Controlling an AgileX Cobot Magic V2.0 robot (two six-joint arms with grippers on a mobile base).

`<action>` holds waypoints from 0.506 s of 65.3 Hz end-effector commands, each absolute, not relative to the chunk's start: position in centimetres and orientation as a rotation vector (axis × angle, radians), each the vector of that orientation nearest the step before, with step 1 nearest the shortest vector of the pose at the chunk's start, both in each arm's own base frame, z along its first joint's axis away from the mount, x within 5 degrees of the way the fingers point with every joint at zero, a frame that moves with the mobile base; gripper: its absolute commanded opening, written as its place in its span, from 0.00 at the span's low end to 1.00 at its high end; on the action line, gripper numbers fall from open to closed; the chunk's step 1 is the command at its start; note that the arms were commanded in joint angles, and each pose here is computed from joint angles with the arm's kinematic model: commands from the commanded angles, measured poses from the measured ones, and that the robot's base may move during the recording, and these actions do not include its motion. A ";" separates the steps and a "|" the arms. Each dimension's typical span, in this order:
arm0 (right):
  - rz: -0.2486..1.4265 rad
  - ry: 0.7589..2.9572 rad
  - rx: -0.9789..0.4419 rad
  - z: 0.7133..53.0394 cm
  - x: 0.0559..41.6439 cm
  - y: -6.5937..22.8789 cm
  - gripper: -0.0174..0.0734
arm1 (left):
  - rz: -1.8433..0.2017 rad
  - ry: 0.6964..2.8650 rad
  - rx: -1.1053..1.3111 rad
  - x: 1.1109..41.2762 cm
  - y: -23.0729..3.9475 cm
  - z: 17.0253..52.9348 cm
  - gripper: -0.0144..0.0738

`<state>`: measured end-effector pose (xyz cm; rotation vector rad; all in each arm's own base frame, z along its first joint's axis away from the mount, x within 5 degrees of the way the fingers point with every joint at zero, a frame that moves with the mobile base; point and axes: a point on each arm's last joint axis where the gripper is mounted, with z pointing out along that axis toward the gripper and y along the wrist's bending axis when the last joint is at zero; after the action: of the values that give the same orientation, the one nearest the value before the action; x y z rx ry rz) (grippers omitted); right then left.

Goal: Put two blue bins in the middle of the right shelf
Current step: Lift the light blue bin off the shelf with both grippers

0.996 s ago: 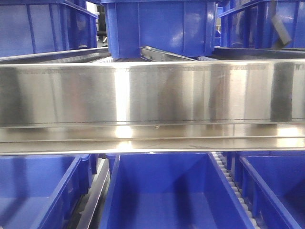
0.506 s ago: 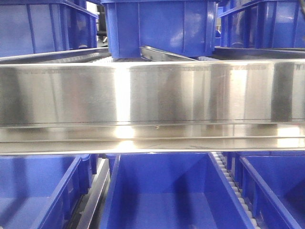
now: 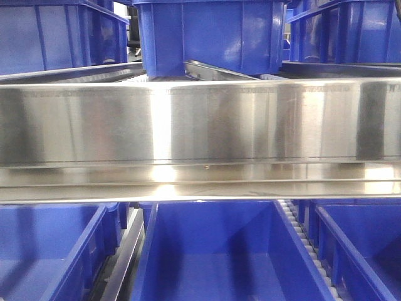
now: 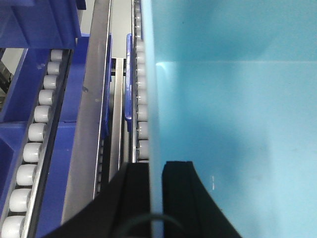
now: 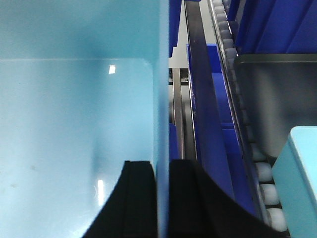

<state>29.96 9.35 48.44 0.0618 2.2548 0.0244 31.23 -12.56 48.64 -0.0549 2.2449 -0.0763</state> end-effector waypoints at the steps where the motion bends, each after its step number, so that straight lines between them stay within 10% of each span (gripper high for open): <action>1: 0.033 2.185 0.054 49.3 29.9 9.3 0.03 | -0.107 2.190 -0.036 30.6 -12.6 49.8 0.04; 33: 0.095 2.042 0.020 50.5 30.5 9.8 0.03 | -0.105 2.190 -0.036 30.6 -12.5 49.8 0.04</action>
<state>30.53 9.57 49.22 0.0389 2.1491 0.0488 31.21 -12.41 48.73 -0.0570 2.2371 -0.0594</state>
